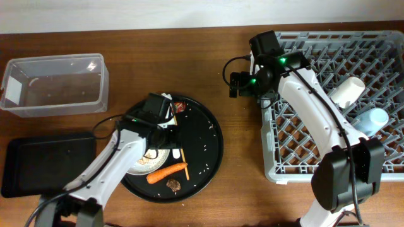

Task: Sort waste into correct bins and load items into the dishwasher rack
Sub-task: 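Grasp the rice plate rim with the left gripper and lift it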

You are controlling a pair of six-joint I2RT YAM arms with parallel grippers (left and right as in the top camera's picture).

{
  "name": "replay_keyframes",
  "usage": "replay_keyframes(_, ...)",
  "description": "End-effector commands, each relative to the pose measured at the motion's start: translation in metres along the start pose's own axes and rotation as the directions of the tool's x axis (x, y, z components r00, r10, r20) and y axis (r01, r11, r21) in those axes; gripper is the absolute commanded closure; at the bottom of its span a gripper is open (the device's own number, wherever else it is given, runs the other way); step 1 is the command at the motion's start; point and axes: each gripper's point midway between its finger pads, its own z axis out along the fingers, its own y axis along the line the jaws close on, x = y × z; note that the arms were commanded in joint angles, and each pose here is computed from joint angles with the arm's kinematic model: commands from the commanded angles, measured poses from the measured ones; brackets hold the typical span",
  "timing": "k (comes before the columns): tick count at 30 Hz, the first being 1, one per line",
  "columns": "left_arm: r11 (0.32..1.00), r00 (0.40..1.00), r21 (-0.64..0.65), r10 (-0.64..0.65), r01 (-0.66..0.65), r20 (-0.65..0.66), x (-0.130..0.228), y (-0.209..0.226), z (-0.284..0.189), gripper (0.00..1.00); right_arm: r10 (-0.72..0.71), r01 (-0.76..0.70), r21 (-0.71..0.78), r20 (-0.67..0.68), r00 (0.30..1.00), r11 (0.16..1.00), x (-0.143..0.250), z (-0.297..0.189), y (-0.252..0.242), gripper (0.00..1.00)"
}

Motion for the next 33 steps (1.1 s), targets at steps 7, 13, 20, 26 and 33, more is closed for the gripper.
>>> replay_keyframes(7, 0.967, 1.000, -0.256, 0.005, -0.002, 0.011, -0.001, 0.019, 0.031, 0.42, 0.013, -0.013, -0.001, 0.027, 1.000, 1.000, -0.007, -0.008, 0.000, 0.01)
replay_keyframes(13, 0.948, 0.996, -0.313, 0.076, -0.058, 0.046, -0.004, 0.011, 0.033, 0.45, 0.013, -0.013, -0.001, 0.027, 1.000, 1.000, -0.007, -0.008, 0.000, 0.01)
replay_keyframes(20, 0.932, 0.996, -0.355, 0.083, -0.068, 0.028, 0.000, 0.018, 0.037, 0.45, 0.013, -0.013, -0.001, 0.027, 1.000, 1.000, -0.007, -0.008, 0.000, 0.01)
replay_keyframes(26, 0.922, 0.996, -0.377, 0.083, -0.084, -0.020, 0.008, 0.023, 0.049, 0.46, 0.013, -0.013, -0.001, 0.027, 1.000, 1.000, -0.007, -0.008, 0.000, 0.01)
replay_keyframes(33, 0.911, 0.996, -0.403, 0.088, -0.084, -0.008, 0.006, 0.027, 0.047, 0.54, 0.013, -0.013, -0.001, 0.027, 1.000, 1.000, -0.007, -0.008, 0.000, 0.01)
